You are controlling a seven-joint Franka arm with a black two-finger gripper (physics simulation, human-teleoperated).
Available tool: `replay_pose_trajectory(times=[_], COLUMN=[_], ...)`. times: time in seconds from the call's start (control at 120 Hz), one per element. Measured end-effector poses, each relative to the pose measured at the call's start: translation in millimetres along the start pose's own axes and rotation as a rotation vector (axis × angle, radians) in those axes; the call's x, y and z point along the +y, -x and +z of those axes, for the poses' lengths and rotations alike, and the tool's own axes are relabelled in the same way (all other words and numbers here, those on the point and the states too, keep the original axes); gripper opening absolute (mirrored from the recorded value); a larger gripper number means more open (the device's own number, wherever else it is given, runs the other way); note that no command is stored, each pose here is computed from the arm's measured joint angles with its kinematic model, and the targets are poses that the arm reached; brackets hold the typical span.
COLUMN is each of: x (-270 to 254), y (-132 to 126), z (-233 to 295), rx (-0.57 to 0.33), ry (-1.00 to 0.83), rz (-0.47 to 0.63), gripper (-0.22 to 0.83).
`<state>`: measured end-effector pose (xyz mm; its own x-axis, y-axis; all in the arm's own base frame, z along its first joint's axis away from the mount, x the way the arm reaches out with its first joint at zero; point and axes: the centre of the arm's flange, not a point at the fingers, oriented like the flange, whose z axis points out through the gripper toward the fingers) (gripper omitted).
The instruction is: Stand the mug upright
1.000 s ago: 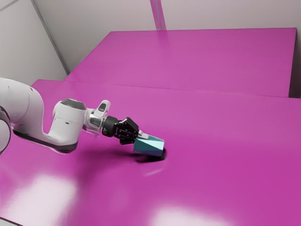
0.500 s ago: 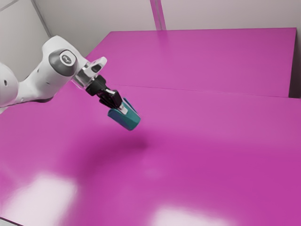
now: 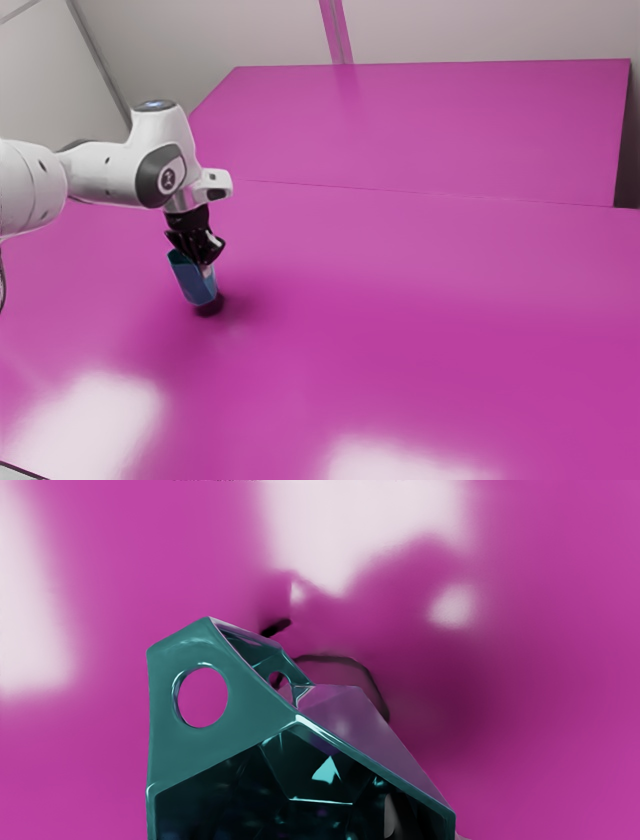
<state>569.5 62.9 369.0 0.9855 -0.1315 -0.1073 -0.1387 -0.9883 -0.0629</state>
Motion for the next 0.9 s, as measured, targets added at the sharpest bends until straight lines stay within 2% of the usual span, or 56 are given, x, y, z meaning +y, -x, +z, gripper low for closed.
replay_pose_trajectory(times=[0.167, 0.267, 0.417, 0.533, 0.742, 0.817, 0.9], x=[1.4, 2.5, 2.5, 0.3, -12.5, -17.7, -18.3], y=[0.5, 2.7, 1.9, 2.8, 11.5, 17.8, 35.8], z=[11.9, 17.7, 14.9, 3.0, -90.3, -153.2, -230.5], rx=[0.020, 0.024, 0.042, 0.065, 0.176, 0.230, 0.275], ry=[0.004, 0.009, 0.014, 0.017, 0.020, 0.022, 0.030], rz=[-0.088, -0.130, -0.182, -0.215, -0.260, -0.273, -0.282], gripper=[-0.17, -0.11, 0.20, 0.37, 0.51, 0.53, 0.55])
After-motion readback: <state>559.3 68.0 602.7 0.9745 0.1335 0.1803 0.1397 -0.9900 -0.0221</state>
